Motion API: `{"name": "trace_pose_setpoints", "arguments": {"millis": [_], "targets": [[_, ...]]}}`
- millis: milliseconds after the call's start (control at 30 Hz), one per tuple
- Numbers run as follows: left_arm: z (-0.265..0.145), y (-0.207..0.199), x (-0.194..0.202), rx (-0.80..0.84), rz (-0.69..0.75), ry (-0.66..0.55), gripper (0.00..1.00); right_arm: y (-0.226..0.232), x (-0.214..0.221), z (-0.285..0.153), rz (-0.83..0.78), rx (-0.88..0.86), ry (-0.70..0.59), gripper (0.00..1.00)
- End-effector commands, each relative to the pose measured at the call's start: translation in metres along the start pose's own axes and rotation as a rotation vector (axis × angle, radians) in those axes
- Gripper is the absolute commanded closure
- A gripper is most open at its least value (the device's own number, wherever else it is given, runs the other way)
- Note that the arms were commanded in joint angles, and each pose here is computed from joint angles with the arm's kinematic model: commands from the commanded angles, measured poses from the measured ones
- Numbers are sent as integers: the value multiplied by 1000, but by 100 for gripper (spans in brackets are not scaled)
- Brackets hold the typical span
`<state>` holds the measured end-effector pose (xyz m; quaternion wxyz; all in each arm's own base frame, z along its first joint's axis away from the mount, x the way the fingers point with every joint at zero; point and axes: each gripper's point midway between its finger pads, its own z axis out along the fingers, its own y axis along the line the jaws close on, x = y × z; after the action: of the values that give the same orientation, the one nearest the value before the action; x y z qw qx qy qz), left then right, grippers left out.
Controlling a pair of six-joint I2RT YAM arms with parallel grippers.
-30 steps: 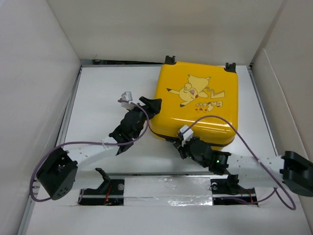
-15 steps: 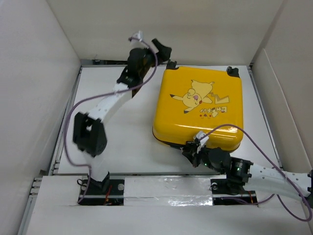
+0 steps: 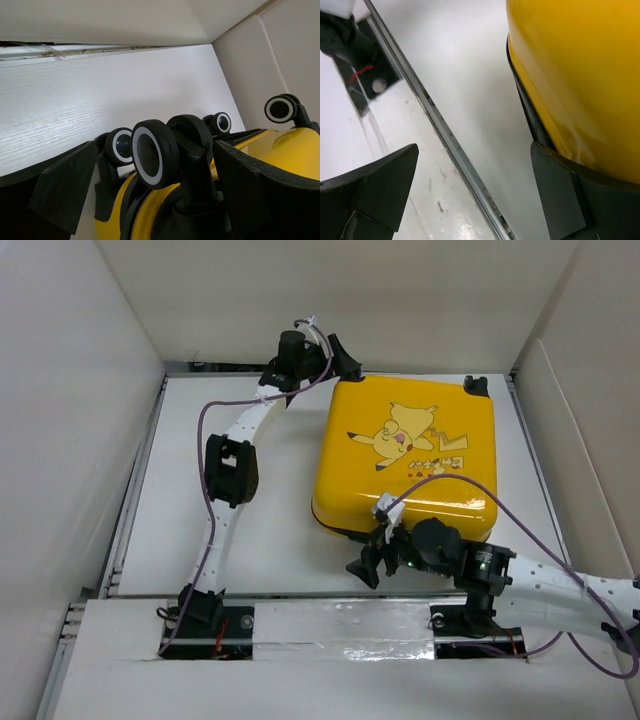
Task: Pack the luggage
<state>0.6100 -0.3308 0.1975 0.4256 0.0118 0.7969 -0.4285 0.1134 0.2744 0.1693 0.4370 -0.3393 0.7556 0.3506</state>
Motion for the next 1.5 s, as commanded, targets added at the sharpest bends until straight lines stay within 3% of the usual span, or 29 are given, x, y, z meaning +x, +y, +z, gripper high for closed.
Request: {"name": "trace_pose_setpoints", "arguments": {"millis": [0,67,133,267,367,533,633,667,733,767,800,933,1000,1100,1133,1167,1267,1300,1367,1400,1467], "targets": [[-12,-15,17,94,26,88,1,3,-47,-10,-54,26,-20,0],[-16,-30,15,173,19,73,1,-16,-72,-14,-72,137,-82,0],[-15,-35,37,233,-9,111,1,-36,-105,-28,-90,228,-154,0],[-13,-48,56,321,-124,167,1,-109,-151,-70,-47,449,-283,0],[-16,-65,52,399,-145,136,1,-149,-154,-99,14,595,-335,0],[-10,-89,51,484,-221,97,2,-230,-110,-168,252,1001,-427,2],[-5,-98,49,529,-262,72,8,-253,-90,-203,353,1162,-514,18],[-3,-96,50,539,-275,64,11,-257,-88,-210,369,1187,-537,30],[-4,-101,42,582,-285,17,24,-264,-83,-220,415,1222,-588,53],[-3,-99,43,592,-331,15,29,-271,-78,-230,432,1262,-606,70],[-4,-101,39,612,-341,1,44,-277,-74,-231,442,1271,-601,73],[-14,-117,20,712,-358,-76,80,-288,-52,-234,491,1285,-540,76],[-23,-121,6,742,-375,-105,100,-295,-36,-234,485,1299,-517,67],[-41,-132,-11,787,-352,-153,100,-302,-11,-212,512,1237,-409,55],[-48,-138,-12,805,-334,-164,100,-306,-26,-202,456,1161,-442,54],[-57,-130,-24,798,-321,-191,100,-307,-16,-168,493,1001,-361,53],[-100,-131,-51,794,-268,-263,100,-311,-26,-115,489,768,-255,55],[-107,-100,-54,734,-289,-281,100,-314,-45,-110,445,747,-248,55],[-147,-99,-74,742,-257,-356,100,-311,-63,-83,393,687,-223,55],[-159,-68,-71,685,-278,-385,100,-319,-86,-73,363,672,-248,55],[-181,-55,-73,650,-274,-420,100,-311,-115,-45,322,584,-262,54]]}}
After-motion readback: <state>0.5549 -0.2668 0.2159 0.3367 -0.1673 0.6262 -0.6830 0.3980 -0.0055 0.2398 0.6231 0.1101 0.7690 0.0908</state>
